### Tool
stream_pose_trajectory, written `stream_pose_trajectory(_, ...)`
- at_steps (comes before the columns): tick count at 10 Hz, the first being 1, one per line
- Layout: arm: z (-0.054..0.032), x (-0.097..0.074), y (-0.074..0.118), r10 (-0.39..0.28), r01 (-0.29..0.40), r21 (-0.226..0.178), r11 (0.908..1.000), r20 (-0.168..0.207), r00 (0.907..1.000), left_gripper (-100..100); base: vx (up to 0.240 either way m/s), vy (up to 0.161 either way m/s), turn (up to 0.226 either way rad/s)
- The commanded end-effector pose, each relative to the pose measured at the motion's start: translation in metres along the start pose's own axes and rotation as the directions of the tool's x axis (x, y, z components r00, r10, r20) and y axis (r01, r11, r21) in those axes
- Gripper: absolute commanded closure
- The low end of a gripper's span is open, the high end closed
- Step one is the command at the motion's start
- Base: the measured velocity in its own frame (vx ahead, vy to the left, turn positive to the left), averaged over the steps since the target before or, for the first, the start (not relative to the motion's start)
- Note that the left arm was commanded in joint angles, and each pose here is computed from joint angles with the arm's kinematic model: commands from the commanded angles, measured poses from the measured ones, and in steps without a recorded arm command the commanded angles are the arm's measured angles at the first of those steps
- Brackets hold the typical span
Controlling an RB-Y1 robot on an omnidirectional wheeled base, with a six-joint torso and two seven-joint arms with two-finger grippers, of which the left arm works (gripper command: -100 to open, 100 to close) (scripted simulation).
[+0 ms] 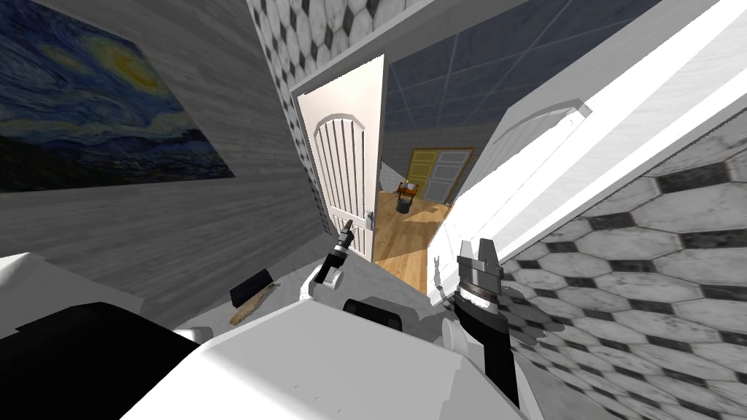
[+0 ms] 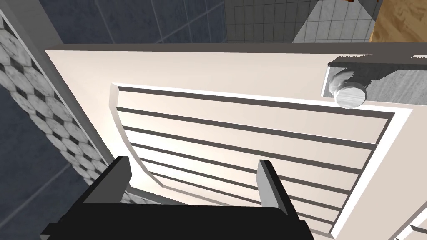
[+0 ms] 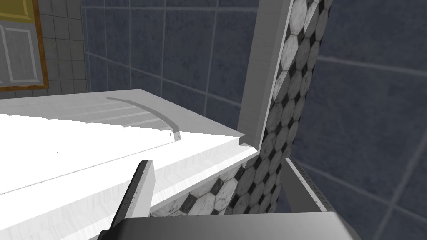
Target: Push the door open
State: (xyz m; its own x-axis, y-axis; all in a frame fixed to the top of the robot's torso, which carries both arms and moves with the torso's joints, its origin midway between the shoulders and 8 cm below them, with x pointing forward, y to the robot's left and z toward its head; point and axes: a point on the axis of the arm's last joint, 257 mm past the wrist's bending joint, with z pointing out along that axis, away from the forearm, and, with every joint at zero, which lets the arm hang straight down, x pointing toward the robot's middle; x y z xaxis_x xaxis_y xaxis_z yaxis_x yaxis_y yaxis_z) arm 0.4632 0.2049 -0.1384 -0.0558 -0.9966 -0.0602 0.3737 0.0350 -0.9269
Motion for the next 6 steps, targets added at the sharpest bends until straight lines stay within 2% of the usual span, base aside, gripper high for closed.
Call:
stream_pose_trajectory(1,-0.0004,0.007,0.010,-0.006,0.005,-0.018,0.9998,-0.007,1.0000,-100,0.052,0.074,-0.023)
stream_pose_trajectory(3,0.0009,0.016,0.033,-0.020,0.018,-0.068,0.9975,-0.024,0.9995,-100,0.056,0.072,-0.062)
stream_pose_trajectory(4,0.0008,0.016,0.033,-0.020,0.018,-0.068,0.9975,-0.024,0.9995,-100,0.052,0.066,-0.029)
stream_pose_trajectory(6,0.0012,0.025,0.055,-0.034,0.029,-0.117,0.9927,-0.040,0.9986,-100,0.053,0.089,-0.074)
